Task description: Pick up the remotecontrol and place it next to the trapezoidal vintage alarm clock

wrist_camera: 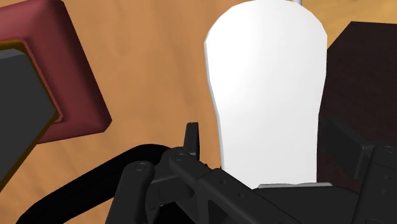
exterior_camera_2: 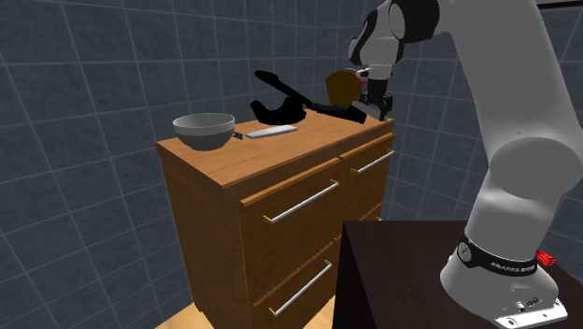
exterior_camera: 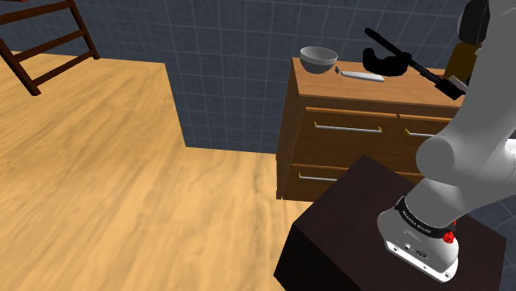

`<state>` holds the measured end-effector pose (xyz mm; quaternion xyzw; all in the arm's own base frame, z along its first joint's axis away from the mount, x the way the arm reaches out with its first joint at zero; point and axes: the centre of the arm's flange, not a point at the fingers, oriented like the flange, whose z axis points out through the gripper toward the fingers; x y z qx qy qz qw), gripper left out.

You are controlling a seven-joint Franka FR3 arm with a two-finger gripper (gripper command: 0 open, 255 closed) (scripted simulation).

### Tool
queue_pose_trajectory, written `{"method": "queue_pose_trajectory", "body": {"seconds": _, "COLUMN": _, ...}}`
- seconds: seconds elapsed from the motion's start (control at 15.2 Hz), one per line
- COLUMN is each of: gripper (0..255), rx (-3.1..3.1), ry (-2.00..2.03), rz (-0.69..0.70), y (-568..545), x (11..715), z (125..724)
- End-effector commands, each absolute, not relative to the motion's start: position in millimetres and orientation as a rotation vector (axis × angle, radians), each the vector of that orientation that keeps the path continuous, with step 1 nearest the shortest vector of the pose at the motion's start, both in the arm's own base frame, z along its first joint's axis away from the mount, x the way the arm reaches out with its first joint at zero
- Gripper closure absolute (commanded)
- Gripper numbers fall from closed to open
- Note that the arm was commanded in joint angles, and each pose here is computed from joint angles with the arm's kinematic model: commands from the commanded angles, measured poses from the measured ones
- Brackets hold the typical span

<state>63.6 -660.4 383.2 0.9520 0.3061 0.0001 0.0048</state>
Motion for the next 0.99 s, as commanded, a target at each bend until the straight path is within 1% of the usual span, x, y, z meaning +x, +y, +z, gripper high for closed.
{"method": "queue_pose_trajectory", "body": {"seconds": 0.0, "gripper": 0, "rx": 2.983, "ry": 0.959, "rz": 0.0, "y": -660, "x": 64, "z": 383}}
{"method": "queue_pose_trajectory", "body": {"seconds": 0.13, "gripper": 0, "rx": 2.983, "ry": 0.959, "rz": 0.0, "y": -660, "x": 64, "z": 383}}
{"method": "queue_pose_trajectory", "body": {"seconds": 0.4, "gripper": 0, "rx": 2.983, "ry": 0.959, "rz": 0.0, "y": -659, "x": 64, "z": 433}}
{"method": "queue_pose_trajectory", "body": {"seconds": 0.92, "gripper": 0, "rx": 2.983, "ry": 0.959, "rz": 0.0, "y": -659, "x": 64, "z": 433}}
